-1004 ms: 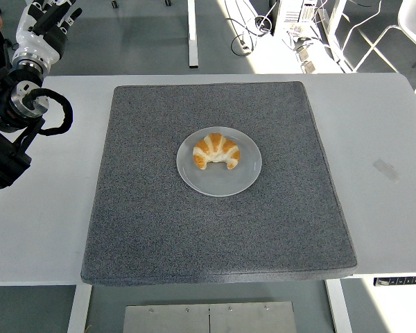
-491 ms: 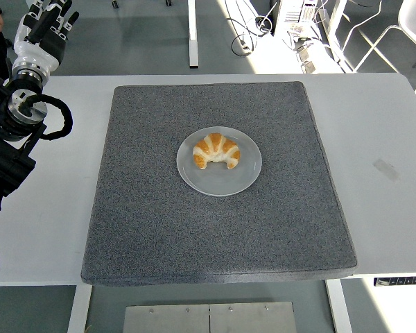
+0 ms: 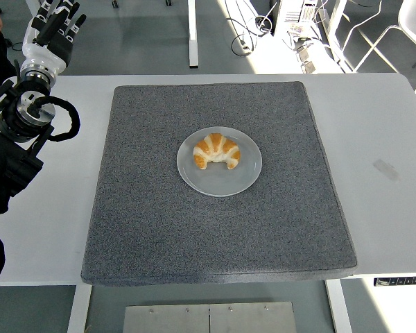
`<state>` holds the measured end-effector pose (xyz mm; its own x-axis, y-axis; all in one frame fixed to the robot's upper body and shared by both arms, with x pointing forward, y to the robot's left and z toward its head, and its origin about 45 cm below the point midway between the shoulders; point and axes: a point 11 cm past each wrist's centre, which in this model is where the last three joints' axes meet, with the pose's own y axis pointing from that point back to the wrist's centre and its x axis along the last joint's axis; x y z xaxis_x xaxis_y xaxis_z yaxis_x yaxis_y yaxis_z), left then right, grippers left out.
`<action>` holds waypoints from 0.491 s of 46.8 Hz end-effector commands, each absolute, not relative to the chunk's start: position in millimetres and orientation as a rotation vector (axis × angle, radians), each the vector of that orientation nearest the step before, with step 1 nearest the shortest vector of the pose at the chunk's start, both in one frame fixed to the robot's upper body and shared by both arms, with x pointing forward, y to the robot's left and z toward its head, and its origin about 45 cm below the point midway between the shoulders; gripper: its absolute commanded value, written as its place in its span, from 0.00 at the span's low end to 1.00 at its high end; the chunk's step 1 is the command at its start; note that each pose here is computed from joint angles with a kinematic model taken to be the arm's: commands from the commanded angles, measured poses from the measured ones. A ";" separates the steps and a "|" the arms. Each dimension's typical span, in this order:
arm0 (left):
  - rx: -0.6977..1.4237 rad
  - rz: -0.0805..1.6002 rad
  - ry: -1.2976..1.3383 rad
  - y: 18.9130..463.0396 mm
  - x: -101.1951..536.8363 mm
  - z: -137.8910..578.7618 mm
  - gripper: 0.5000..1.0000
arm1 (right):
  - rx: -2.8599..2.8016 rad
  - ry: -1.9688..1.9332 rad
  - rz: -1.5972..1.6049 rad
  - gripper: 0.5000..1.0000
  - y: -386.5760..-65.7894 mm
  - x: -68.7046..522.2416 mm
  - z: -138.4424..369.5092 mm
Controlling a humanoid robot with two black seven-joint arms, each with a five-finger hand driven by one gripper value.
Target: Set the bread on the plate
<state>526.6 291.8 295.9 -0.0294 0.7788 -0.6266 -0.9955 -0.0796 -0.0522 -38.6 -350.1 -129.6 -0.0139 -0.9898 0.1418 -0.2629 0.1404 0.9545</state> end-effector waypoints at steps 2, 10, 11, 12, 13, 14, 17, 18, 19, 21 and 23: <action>-0.590 1.559 0.466 287.3 524.8 289.6 0.62 | 1.293 -1.462 -0.960 1.00 -350.1 -38.5 -129.6; -0.546 1.575 0.461 287.6 524.6 277.6 0.62 | 1.293 -1.462 -0.960 1.00 -350.1 -38.5 -129.6; -0.543 1.572 0.462 285.6 524.5 276.8 0.62 | 1.292 -1.461 -0.961 1.00 -350.1 -38.6 -129.7; -0.543 1.571 0.463 284.7 524.5 276.6 0.62 | 1.293 -1.462 -0.960 1.00 -350.1 -38.5 -129.6; -0.543 1.570 0.463 284.7 524.5 276.6 0.62 | 1.293 -1.462 -0.960 1.00 -350.1 -38.5 -129.6; -0.542 1.572 0.463 285.1 524.5 276.3 0.62 | 1.293 -1.462 -0.960 1.00 -350.1 -38.5 -129.6; -0.543 1.571 0.463 284.7 524.5 276.6 0.62 | 1.292 -1.461 -0.961 1.00 -350.1 -38.6 -129.7; -0.543 1.570 0.463 284.7 524.5 276.6 0.62 | 1.293 -1.462 -0.960 1.00 -350.1 -38.5 -129.6; -0.543 1.570 0.463 284.7 524.5 276.6 0.62 | 1.292 -1.461 -0.961 1.00 -350.1 -38.6 -129.7; -0.543 1.570 0.463 284.7 524.5 276.6 0.62 | 1.292 -1.461 -0.961 1.00 -350.1 -38.6 -129.7; -0.544 1.570 0.462 284.5 524.8 277.4 0.62 | 1.293 -1.462 -0.960 1.00 -350.1 -38.5 -129.6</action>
<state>524.5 284.8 276.5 -0.0396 0.8021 -0.5959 -0.9971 -0.0707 -0.0289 -38.5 -350.1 -129.6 -0.0138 -0.9898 0.1418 -0.2633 0.1404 0.9544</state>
